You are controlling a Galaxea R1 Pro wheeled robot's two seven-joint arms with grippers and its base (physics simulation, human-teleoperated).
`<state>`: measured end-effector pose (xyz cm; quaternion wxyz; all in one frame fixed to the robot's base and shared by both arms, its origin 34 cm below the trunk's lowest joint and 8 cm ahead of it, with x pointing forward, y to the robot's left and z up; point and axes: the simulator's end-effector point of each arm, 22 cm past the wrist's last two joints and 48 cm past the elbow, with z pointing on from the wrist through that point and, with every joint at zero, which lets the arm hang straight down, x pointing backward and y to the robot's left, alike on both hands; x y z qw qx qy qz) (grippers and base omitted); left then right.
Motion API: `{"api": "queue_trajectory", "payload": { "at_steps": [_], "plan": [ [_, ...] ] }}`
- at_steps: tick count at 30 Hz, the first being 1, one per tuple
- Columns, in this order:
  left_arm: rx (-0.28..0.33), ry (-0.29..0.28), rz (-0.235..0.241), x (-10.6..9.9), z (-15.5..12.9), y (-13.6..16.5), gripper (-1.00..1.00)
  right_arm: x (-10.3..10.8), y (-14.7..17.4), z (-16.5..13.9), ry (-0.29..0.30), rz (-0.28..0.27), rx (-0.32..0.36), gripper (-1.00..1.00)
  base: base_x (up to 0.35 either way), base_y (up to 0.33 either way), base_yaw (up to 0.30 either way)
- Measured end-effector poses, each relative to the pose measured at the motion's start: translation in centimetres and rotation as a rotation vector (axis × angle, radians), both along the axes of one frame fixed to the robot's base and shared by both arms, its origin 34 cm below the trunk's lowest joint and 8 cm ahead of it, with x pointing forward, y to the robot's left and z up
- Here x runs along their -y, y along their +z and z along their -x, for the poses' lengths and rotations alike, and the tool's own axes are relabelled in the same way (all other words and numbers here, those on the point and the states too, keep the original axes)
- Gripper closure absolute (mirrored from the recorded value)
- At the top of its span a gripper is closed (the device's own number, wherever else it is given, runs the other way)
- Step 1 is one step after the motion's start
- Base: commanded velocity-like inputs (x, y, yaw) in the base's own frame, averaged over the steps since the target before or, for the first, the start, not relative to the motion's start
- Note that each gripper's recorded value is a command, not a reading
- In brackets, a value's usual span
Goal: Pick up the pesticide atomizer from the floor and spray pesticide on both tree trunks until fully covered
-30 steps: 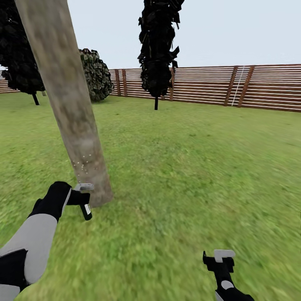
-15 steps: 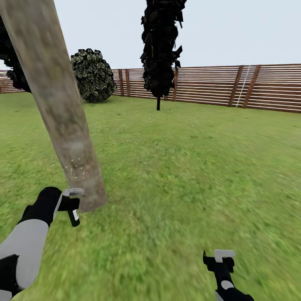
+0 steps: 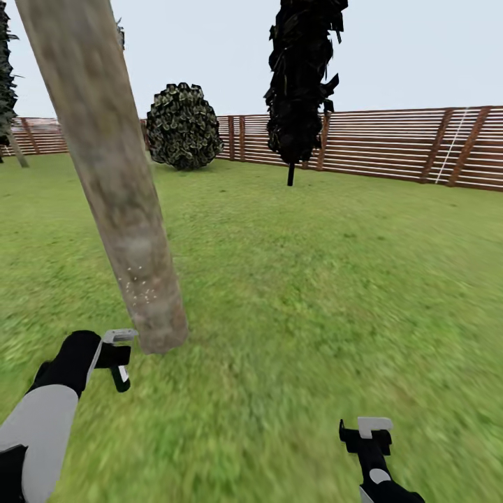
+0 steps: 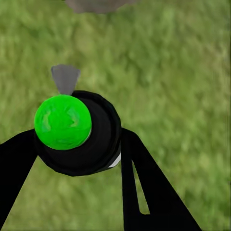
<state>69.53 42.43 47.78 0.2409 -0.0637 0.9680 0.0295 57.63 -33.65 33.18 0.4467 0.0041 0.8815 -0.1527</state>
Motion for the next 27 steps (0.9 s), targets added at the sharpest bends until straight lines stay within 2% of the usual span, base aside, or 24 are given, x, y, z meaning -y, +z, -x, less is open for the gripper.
{"api": "queue_trajectory", "payload": {
  "at_steps": [1, 2, 5, 7, 8, 10, 11, 12, 13, 15, 16, 17, 21, 25, 27],
  "plan": [
    [0.002, -0.010, 0.019, 1.5, -0.2, -0.3, 1.00, 0.0, 0.0, 0.0, -0.001, 0.000, 0.000, -1.00, 0.239, -0.184, 0.008],
    [0.002, -0.013, 0.014, 1.6, -0.2, -0.3, 1.00, 0.0, 0.0, 0.0, 0.000, 0.000, 0.000, -1.00, 0.241, -0.179, 0.003],
    [0.007, 0.006, -0.006, -0.2, 0.0, 0.0, 1.00, 0.0, 0.0, 0.0, 0.000, 0.000, 0.000, -1.00, 0.217, -0.154, 0.003],
    [0.001, 0.026, -0.023, -2.0, 0.6, 0.0, 1.00, 0.0, 0.0, 0.0, 0.001, 0.000, -0.001, -1.00, 0.069, -0.048, 0.137],
    [0.000, 0.028, -0.020, -2.0, 0.6, 0.0, 1.00, 0.0, -0.1, 0.0, 0.000, 0.000, -0.001, -1.00, 0.024, -0.017, 0.227],
    [-0.011, 0.020, -0.015, -1.4, 0.9, -0.6, 1.00, 0.0, -0.1, 0.0, 0.000, 0.000, -0.001, -1.00, 0.008, -0.006, 0.260],
    [-0.034, 0.013, 0.001, 0.0, 1.6, -1.9, 1.00, 0.0, -0.1, 0.0, 0.000, 0.000, -0.002, -1.00, 0.001, -0.001, 0.249],
    [-0.052, 0.006, -0.002, 2.0, 2.0, -3.1, 1.00, -0.1, -0.1, 0.0, 0.001, -0.001, -0.001, -1.00, 0.041, -0.067, 0.137],
    [-0.056, 0.008, -0.005, 2.7, 2.1, -3.4, 1.00, -0.1, 0.0, 0.0, 0.000, -0.001, 0.000, -1.00, 0.076, -0.130, 0.087],
    [-0.044, 0.003, -0.030, 2.7, 2.0, -3.7, 1.00, 0.0, 0.0, 0.0, 0.000, 0.000, 0.000, -1.00, 0.138, -0.207, 0.027],
    [0.012, -0.014, -0.053, 2.6, 1.2, -3.5, 1.00, 0.0, 0.0, 0.0, 0.000, 0.000, 0.001, -1.00, 0.176, -0.234, 0.005],
    [0.024, -0.018, -0.063, 2.5, 1.1, -3.5, 1.00, 0.0, 0.0, 0.0, -0.001, 0.000, 0.001, -1.00, 0.188, -0.229, 0.003],
    [0.014, -0.001, -0.100, 1.5, 2.4, -4.6, 1.00, 0.0, 0.0, 0.0, -0.001, 0.000, 0.001, -1.00, 0.213, -0.210, 0.001],
    [0.010, 0.010, -0.112, 0.7, 2.7, -4.8, 1.00, 0.0, 0.0, 0.0, 0.000, 0.000, 0.001, -1.00, 0.097, -0.246, 0.000],
    [0.010, 0.009, -0.106, 1.1, 2.7, -4.8, 1.00, 0.0, 0.0, 0.0, 0.000, 0.000, 0.000, -1.00, 0.007, -0.274, 0.003]
  ]
}}
